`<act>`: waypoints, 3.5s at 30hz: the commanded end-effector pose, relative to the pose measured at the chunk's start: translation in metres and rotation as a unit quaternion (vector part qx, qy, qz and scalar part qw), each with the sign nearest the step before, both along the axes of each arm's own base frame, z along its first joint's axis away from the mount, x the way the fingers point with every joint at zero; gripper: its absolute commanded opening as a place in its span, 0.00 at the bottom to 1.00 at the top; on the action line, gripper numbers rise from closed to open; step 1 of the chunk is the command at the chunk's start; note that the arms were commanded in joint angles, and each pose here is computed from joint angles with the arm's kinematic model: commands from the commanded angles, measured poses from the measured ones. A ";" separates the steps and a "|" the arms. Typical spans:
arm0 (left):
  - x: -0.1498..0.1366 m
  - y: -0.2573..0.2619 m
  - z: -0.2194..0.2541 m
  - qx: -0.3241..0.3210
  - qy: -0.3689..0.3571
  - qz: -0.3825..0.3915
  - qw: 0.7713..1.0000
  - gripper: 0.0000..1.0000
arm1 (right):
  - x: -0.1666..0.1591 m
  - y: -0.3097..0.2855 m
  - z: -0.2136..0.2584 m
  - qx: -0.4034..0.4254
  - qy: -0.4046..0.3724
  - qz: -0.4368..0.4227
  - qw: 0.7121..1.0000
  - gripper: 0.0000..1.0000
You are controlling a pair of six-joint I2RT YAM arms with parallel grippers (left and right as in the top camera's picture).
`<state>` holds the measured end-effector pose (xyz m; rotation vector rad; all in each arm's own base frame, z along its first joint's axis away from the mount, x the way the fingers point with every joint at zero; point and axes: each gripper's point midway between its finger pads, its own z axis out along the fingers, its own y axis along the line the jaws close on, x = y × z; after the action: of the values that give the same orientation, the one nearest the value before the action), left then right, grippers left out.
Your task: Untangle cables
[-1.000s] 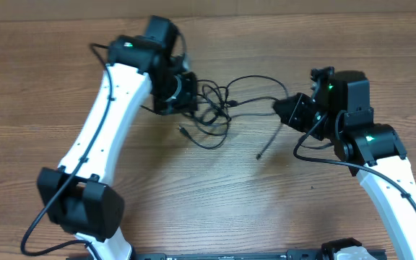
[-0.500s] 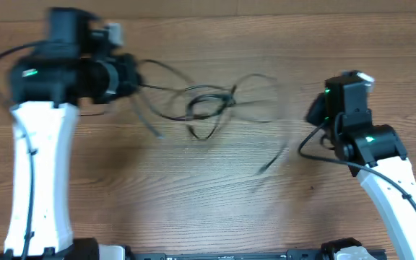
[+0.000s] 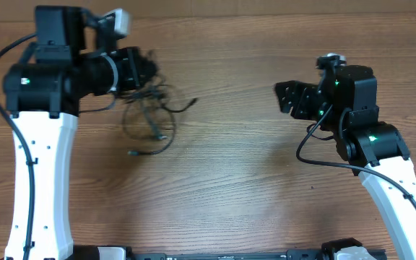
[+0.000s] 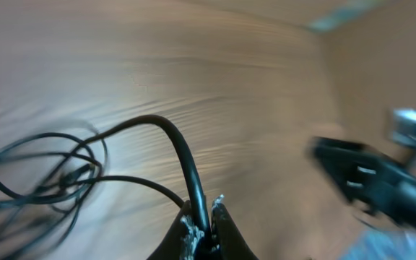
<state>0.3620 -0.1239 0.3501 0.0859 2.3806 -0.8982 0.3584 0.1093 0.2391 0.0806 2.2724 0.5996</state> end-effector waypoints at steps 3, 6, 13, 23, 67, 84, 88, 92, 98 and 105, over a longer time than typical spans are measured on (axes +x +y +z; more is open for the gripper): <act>-0.020 -0.055 0.046 -0.053 -0.119 -0.155 0.979 0.05 | -0.015 0.024 0.009 0.027 -0.006 0.081 0.996 0.78; -0.002 -0.035 0.031 0.003 -0.106 -0.086 0.991 0.06 | -0.014 0.014 0.001 0.006 0.006 0.057 0.998 0.77; -0.001 0.025 -0.023 0.153 -0.005 0.049 0.987 0.63 | -0.019 0.000 -0.014 -0.030 0.034 0.030 0.999 0.79; -0.007 0.009 -0.065 0.162 0.078 0.009 0.984 0.66 | -0.026 -0.003 -0.022 -0.037 0.054 0.029 0.997 0.82; -0.071 -0.137 -0.299 0.222 0.479 0.093 0.844 0.62 | -0.042 -0.063 -0.051 -0.142 0.126 -0.113 0.975 0.90; -0.053 -0.102 -0.334 0.299 0.407 0.147 0.851 0.36 | -0.042 -0.063 -0.050 -0.140 0.125 -0.112 0.976 0.90; -0.060 -0.104 -0.339 0.299 0.416 0.146 0.846 0.36 | -0.042 -0.063 -0.050 -0.140 0.125 -0.112 0.976 0.89; -0.063 -0.102 -0.350 0.298 0.417 0.151 0.845 0.35 | -0.042 -0.063 -0.050 -0.140 0.125 -0.112 0.976 0.89; -0.052 -0.109 -0.353 0.291 0.391 0.127 0.864 0.11 | -0.042 -0.063 -0.050 -0.140 0.125 -0.112 0.976 0.89; -0.025 -0.105 -0.338 0.291 0.348 0.111 0.884 0.04 | -0.042 -0.063 -0.050 -0.141 0.125 -0.112 0.976 0.90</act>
<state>0.3178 -0.2354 0.0067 -0.4144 3.2151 -0.0773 0.3158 0.0478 0.1820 0.2790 2.5460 0.1608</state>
